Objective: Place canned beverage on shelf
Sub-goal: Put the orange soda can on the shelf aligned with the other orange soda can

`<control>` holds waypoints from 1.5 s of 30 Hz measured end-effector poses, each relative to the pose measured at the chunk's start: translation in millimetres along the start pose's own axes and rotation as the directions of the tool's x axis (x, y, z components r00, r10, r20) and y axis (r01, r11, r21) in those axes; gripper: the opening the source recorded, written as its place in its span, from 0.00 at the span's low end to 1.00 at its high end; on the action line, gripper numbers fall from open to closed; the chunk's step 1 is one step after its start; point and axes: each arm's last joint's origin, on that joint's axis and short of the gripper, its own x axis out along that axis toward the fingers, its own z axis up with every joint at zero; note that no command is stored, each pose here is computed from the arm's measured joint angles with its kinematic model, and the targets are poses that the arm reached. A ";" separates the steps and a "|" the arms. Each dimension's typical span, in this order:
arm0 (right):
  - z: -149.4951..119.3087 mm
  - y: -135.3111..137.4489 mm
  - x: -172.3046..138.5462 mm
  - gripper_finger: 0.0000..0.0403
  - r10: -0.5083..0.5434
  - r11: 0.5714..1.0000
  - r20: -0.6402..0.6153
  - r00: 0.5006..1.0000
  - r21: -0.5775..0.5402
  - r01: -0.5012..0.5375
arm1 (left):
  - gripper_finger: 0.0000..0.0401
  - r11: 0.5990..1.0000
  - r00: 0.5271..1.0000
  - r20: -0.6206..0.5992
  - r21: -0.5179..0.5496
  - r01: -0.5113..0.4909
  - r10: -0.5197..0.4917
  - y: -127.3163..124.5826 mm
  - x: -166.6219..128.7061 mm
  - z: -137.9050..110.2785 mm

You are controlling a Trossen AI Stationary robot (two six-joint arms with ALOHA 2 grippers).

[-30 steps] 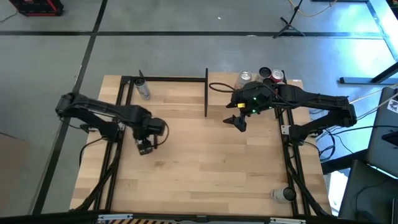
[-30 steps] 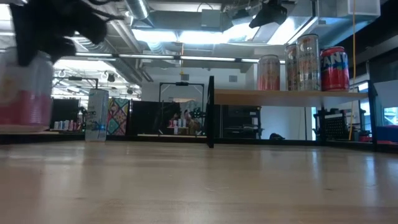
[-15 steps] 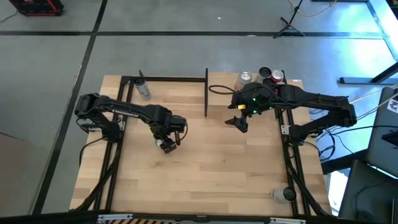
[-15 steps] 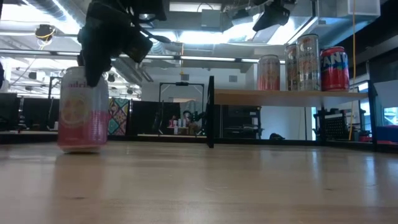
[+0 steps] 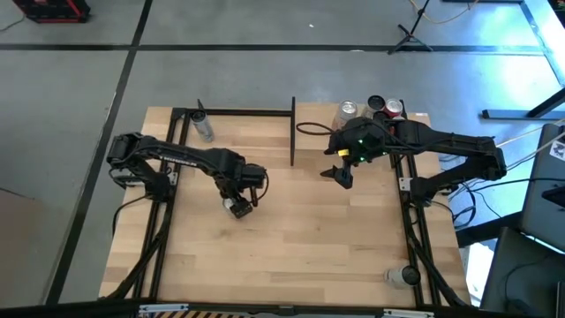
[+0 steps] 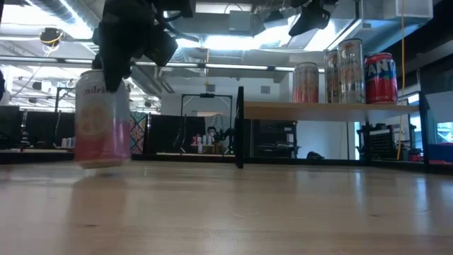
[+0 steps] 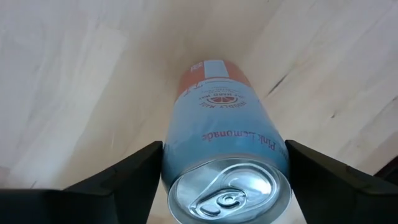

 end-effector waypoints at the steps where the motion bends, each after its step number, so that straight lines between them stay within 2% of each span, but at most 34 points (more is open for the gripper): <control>1: 0.0 0.0 0.0 0.88 0.000 1.000 0.000 1.000 0.000 0.000 | 0.77 1.000 1.000 0.004 0.000 -0.002 0.002 -0.1 -0.8 0.2; 9: 0.0 0.0 -0.1 0.88 0.000 1.000 0.000 1.000 0.000 0.000 | 0.84 1.000 1.000 0.008 -0.005 -0.003 0.003 1.3 -1.6 1.1; 15: 0.0 0.0 -0.1 0.88 0.000 1.000 0.000 1.000 -0.001 0.000 | 0.84 1.000 1.000 -0.005 0.001 0.001 -0.001 2.1 -3.2 -1.1; 24: 1.4 0.3 -0.1 0.88 0.003 1.000 0.015 1.000 -0.003 -0.003 | 0.85 0.999 0.991 0.130 0.045 0.002 -0.007 5.0 -46.0 -20.5; 29: 5.6 1.3 -0.2 0.88 0.018 1.000 0.057 0.998 0.016 -0.019 | 0.85 0.995 0.970 0.241 0.103 0.015 -0.039 7.8 -70.5 -45.6; 34: 12.0 7.8 5.6 0.88 0.051 0.999 0.108 0.993 -0.001 -0.051 | 0.85 0.971 0.941 0.334 0.238 -0.024 -0.058 12.6 -79.5 -79.9; 39: 19.8 30.1 27.6 0.88 0.091 0.995 0.162 0.983 -0.058 -0.082 | 0.85 0.956 0.906 0.417 0.288 -0.061 -0.068 24.0 -73.6 -109.3; 45: 32.3 56.0 75.4 0.88 0.125 0.990 0.259 0.958 -0.102 -0.102 | 0.85 0.951 0.875 0.451 0.307 0.031 -0.174 33.9 -52.7 -132.9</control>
